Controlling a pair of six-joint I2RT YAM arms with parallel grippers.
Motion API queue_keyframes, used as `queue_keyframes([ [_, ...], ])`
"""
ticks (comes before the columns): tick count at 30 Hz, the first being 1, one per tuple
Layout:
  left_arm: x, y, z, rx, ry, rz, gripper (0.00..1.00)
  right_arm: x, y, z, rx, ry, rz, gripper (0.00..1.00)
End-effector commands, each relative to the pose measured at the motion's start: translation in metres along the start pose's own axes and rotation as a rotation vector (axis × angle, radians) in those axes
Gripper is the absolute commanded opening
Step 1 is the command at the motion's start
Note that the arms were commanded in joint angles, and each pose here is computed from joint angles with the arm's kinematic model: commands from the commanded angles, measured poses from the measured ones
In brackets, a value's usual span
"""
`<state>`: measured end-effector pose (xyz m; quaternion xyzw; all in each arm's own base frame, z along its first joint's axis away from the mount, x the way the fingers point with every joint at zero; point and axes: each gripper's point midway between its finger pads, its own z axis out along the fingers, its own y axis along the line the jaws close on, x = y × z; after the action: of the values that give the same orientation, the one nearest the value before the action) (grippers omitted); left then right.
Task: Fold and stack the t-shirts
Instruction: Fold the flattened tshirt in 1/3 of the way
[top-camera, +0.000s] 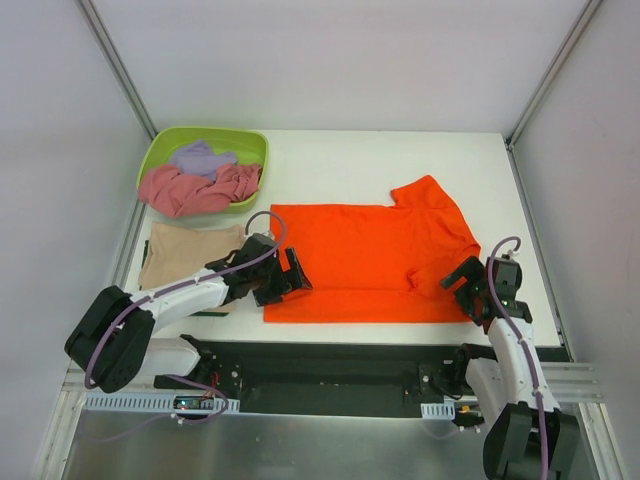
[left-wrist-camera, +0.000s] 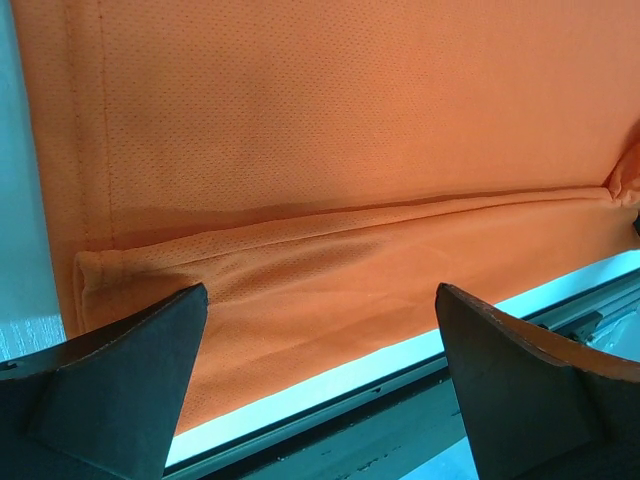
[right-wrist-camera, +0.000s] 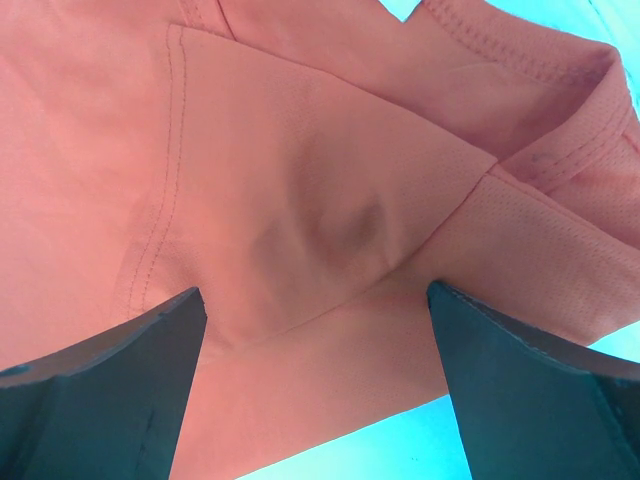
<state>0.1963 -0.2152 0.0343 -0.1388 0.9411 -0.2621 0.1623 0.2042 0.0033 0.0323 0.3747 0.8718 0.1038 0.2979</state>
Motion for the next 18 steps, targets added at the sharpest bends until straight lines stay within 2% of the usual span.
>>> queue_keyframes([
  [1, 0.024, 0.052, -0.001, -0.189, 0.051, -0.011, 0.99, 0.038, -0.034, -0.008, 0.111, 0.105, 0.044, 0.96],
  [10, 0.022, 0.051, 0.0, -0.196, 0.044, 0.014, 0.99, 0.032, -0.032, -0.018, 0.063, -0.008, 0.148, 0.96],
  [13, 0.019, 0.045, -0.004, -0.172, 0.027, 0.027, 0.99, 0.024, -0.037, -0.02, 0.093, -0.056, 0.132, 0.96],
  [18, 0.022, 0.041, -0.011, -0.146, 0.022, 0.032, 0.99, 0.019, -0.037, -0.025, 0.106, -0.056, 0.107, 0.96],
])
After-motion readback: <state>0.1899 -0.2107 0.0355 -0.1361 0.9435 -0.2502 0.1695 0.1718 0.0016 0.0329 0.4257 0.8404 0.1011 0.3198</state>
